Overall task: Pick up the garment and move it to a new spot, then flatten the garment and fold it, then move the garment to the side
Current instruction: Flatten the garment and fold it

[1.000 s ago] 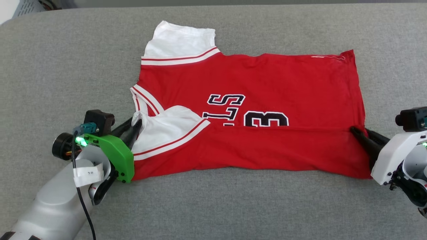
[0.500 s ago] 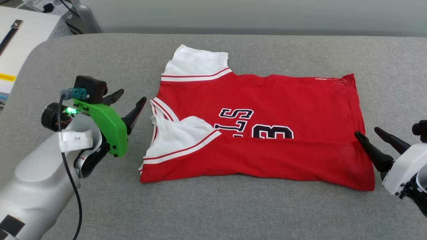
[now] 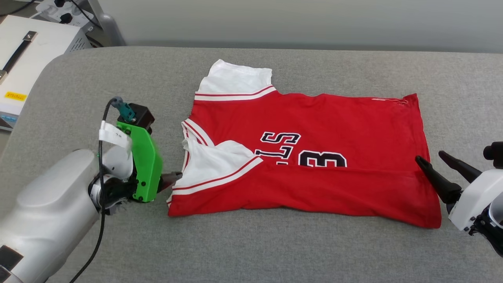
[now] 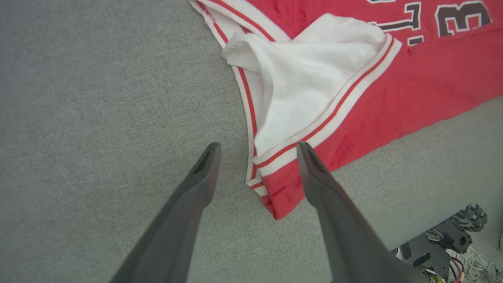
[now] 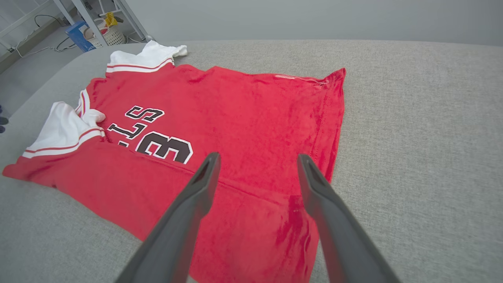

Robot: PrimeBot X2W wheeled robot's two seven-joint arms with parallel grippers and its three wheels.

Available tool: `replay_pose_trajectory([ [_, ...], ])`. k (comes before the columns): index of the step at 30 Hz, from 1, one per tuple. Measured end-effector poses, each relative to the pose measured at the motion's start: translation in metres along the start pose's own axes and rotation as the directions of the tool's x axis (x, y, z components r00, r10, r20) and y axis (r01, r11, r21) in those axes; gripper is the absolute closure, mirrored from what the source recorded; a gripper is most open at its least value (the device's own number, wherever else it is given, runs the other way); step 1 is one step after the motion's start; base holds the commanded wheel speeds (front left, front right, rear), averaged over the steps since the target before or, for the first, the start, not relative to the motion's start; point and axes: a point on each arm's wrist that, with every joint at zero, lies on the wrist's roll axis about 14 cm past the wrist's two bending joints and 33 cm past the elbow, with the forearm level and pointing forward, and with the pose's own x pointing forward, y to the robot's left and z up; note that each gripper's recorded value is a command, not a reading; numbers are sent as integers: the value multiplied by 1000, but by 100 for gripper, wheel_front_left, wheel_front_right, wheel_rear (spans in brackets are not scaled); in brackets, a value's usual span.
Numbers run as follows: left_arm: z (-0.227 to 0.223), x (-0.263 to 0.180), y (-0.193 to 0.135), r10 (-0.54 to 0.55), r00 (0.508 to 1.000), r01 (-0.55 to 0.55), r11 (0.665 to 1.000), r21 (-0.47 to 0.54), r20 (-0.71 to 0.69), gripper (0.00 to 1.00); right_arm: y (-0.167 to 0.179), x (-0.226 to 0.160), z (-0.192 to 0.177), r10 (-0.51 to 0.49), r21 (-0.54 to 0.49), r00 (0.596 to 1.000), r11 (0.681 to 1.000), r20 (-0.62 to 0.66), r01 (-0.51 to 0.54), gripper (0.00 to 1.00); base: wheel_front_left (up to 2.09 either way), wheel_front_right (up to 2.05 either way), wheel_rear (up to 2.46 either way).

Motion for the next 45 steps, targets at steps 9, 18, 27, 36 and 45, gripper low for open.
replay_pose_trajectory([
  [9, -33, 26, -5, -19, 987, 18, 1000, -10, -158, 0, -2, 0, -8, -13, 30, 1000, 999, -15, 13, 0, 0, 0, 0],
  [18, -69, 51, 1, -11, 963, 6, 1000, -20, -270, 0, -8, 0, -21, -35, 52, 999, 998, -40, 37, 0, 0, 0, 0],
  [27, -57, 50, -2, 1, 990, 4, 999, 39, -143, 100, -13, -4, 2, -44, -36, 999, 998, -1, 44, 0, 0, 0, 0],
  [36, -36, 29, -9, -12, 1000, 9, 994, 113, 22, 100, -31, -21, 24, -99, -193, 987, 978, -128, 73, 0, 0, 0, 0],
  [45, -32, 21, -15, -24, 997, 13, 991, 136, 78, 100, -39, -30, -19, -136, -161, 898, 984, -418, 73, 0, 0, 0, 0],
])
